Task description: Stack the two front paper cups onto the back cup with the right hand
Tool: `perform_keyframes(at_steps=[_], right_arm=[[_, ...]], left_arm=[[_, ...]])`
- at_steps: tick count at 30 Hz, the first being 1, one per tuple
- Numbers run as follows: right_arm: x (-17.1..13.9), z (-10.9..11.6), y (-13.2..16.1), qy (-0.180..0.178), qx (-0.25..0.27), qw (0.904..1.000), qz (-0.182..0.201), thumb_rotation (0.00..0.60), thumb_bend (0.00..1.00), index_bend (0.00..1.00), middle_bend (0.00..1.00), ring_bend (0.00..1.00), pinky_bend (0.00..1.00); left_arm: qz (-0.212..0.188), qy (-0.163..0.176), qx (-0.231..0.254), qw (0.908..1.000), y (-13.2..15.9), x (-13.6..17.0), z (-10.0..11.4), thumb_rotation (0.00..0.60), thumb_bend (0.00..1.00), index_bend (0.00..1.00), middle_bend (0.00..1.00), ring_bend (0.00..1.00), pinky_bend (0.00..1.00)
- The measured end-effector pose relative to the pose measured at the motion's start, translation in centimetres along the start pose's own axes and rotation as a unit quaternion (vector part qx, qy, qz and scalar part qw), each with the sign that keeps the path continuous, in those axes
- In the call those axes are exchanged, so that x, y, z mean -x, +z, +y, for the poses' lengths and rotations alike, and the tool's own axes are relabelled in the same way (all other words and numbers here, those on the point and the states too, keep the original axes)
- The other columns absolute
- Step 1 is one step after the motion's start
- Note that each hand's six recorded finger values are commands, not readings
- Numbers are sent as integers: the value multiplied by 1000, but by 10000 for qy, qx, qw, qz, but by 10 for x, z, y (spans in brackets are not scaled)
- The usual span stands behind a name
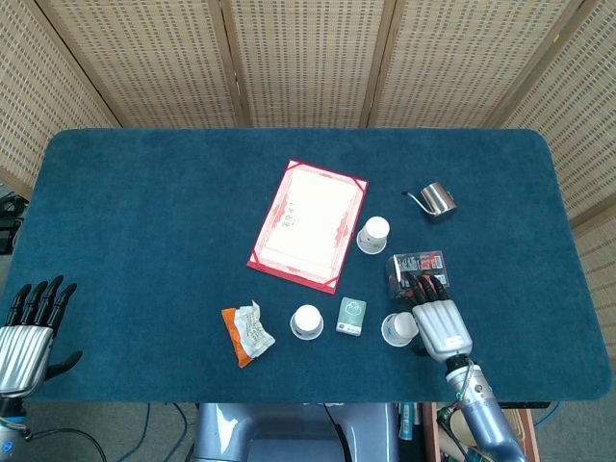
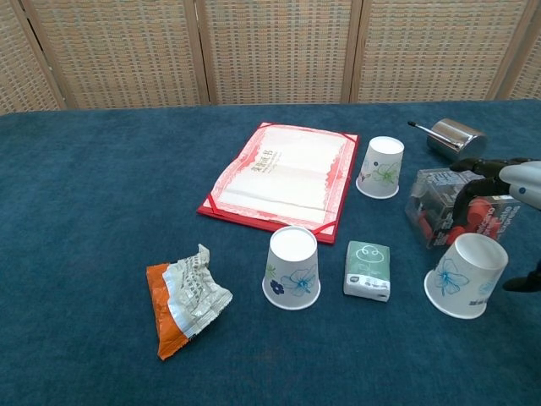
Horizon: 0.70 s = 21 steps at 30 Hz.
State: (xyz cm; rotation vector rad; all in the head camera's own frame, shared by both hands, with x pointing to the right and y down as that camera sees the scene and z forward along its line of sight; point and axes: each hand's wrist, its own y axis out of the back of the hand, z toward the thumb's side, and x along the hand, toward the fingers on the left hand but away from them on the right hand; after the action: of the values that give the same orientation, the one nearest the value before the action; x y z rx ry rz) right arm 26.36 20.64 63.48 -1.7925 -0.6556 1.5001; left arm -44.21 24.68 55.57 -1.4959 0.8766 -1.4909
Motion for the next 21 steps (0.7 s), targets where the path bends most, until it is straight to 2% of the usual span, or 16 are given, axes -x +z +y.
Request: perform_keyframes(at_steps=[13,21], right_arm=[[5,-7,-6,72,-16,10000,-67,600,88,365,23,0,0],[7,-13,-8,117,-15,9999,-89,600,104,443,54,0,0]], left_arm=[[-22,-2,-11,10000,1,0,0,600,152,0,0,0,0],[-48,5,-13,10000,2,0,-1,600,153,0,0,0,0]])
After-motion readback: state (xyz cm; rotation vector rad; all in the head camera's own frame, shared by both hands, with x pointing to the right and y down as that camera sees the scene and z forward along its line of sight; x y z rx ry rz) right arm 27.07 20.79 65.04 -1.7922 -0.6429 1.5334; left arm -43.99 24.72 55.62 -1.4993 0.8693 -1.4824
